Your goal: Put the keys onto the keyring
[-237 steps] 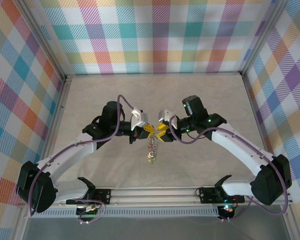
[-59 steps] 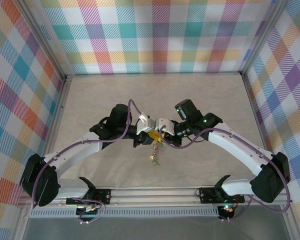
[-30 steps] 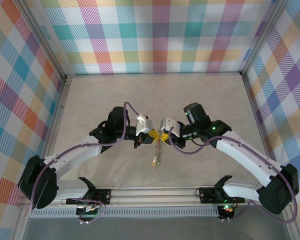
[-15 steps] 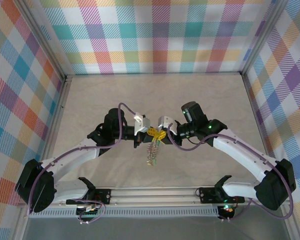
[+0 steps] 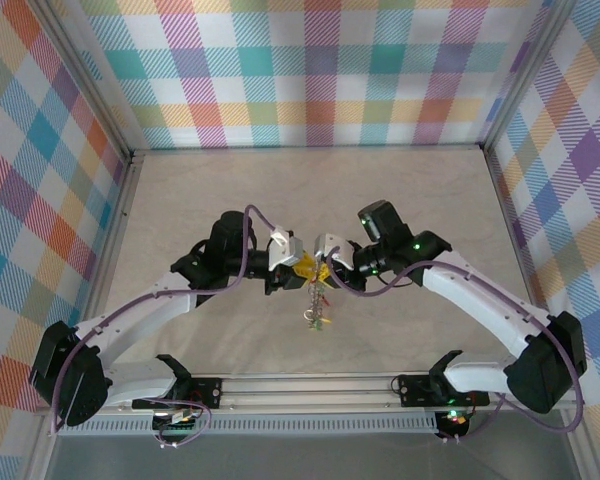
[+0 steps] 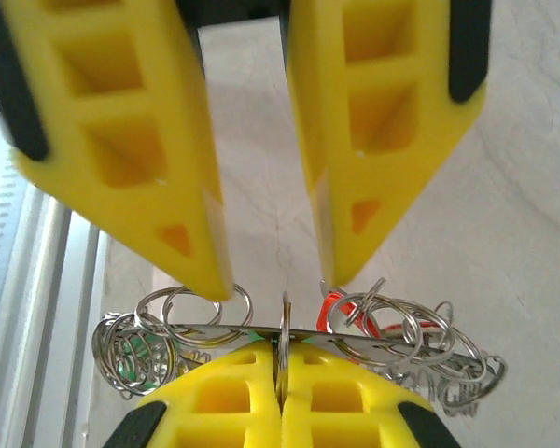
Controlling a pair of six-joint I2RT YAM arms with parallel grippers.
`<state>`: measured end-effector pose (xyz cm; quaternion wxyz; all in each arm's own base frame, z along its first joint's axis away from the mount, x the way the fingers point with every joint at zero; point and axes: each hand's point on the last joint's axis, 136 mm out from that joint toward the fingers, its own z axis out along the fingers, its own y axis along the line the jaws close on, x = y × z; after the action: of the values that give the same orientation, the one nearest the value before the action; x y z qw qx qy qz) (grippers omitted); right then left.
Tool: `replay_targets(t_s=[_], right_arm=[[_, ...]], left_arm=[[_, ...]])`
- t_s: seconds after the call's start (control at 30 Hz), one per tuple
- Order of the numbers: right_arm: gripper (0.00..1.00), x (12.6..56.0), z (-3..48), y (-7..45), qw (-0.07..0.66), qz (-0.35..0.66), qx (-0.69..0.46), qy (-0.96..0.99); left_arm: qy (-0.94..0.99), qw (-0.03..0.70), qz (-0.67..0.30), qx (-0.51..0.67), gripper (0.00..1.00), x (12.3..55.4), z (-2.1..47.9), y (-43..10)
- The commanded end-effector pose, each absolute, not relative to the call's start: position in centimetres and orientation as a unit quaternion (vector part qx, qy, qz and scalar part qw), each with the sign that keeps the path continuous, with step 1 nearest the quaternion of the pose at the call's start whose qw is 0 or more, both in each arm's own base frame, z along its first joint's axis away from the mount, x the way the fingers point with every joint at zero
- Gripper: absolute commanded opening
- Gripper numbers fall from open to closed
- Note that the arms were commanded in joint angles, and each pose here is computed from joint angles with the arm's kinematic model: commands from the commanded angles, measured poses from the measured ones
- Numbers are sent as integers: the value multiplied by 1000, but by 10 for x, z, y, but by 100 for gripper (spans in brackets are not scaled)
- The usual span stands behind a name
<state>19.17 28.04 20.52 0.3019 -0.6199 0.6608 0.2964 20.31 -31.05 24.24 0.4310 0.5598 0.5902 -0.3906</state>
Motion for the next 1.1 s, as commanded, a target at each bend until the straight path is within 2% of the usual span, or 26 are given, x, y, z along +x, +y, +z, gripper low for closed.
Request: replay_targets(t_s=[0.0, 0.47, 0.67, 0.9, 1.07], right_arm=[[0, 184, 208, 280, 279, 272, -657, 645], [0, 188, 215, 286, 304, 273, -653, 638], [0, 188, 215, 287, 307, 277, -652, 636], [24, 191, 215, 277, 333, 273, -633, 643], [25, 189, 212, 262, 337, 272, -614, 660]], left_arm=[[577, 405, -401, 585, 29, 193, 242, -315], [577, 363, -414, 603, 28, 192, 230, -323], [565, 371, -421, 605, 2, 188, 234, -324], [550, 396, -430, 596, 0, 185, 244, -322], [537, 400, -459, 583, 0, 181, 256, -321]])
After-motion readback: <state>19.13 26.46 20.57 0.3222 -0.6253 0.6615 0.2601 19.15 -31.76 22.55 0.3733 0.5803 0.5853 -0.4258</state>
